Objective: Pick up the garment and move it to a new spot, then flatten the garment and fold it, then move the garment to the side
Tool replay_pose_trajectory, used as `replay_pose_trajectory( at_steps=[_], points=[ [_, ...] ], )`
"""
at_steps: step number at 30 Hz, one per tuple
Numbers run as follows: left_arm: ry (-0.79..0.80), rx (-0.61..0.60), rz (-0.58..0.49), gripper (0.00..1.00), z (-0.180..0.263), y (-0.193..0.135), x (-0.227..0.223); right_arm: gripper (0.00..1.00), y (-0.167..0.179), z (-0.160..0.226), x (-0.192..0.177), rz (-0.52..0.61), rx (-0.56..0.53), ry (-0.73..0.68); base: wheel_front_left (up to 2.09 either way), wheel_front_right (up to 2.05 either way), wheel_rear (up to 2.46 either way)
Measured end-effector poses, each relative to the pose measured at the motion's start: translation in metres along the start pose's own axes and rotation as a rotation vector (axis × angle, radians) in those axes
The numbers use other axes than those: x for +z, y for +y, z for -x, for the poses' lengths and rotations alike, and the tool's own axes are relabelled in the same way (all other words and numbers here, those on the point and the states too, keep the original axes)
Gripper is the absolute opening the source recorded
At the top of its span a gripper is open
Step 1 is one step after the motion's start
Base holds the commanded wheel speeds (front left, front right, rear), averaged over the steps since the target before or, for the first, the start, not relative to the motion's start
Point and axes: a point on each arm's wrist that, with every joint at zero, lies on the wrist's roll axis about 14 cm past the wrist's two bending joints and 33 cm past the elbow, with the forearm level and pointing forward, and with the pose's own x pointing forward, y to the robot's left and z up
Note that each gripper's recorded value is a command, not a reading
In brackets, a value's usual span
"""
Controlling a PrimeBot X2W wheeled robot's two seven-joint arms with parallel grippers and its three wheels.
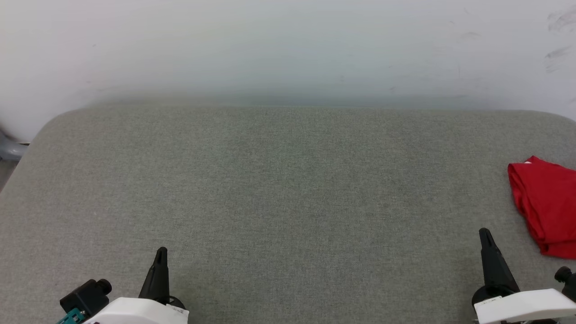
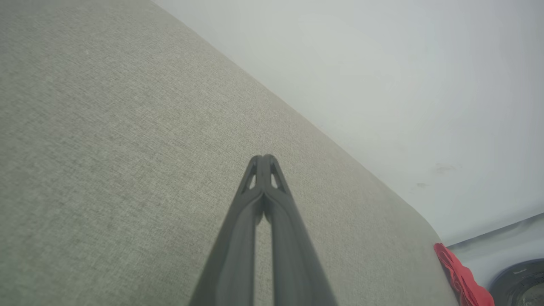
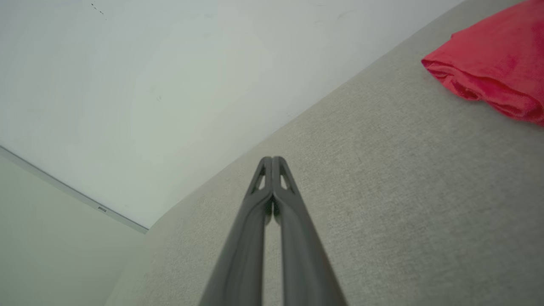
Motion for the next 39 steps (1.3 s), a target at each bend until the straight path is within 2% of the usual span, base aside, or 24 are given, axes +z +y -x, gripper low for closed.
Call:
replay_pose_trajectory(
  at_steps=[18, 39],
  points=[
    [0.020, -0.001, 0.244, 0.00, -0.009, -0.001, 0.002, 0.00, -0.002, -0.008, 0.001, -0.230, -0.017, 0.011, 0.00, 0.00, 0.00],
    [0.030, -0.022, 0.481, 0.00, -0.017, -0.006, 0.007, 0.00, -0.002, -0.014, 0.002, -0.450, -0.023, 0.020, 0.00, 0.00, 0.00]
  ],
)
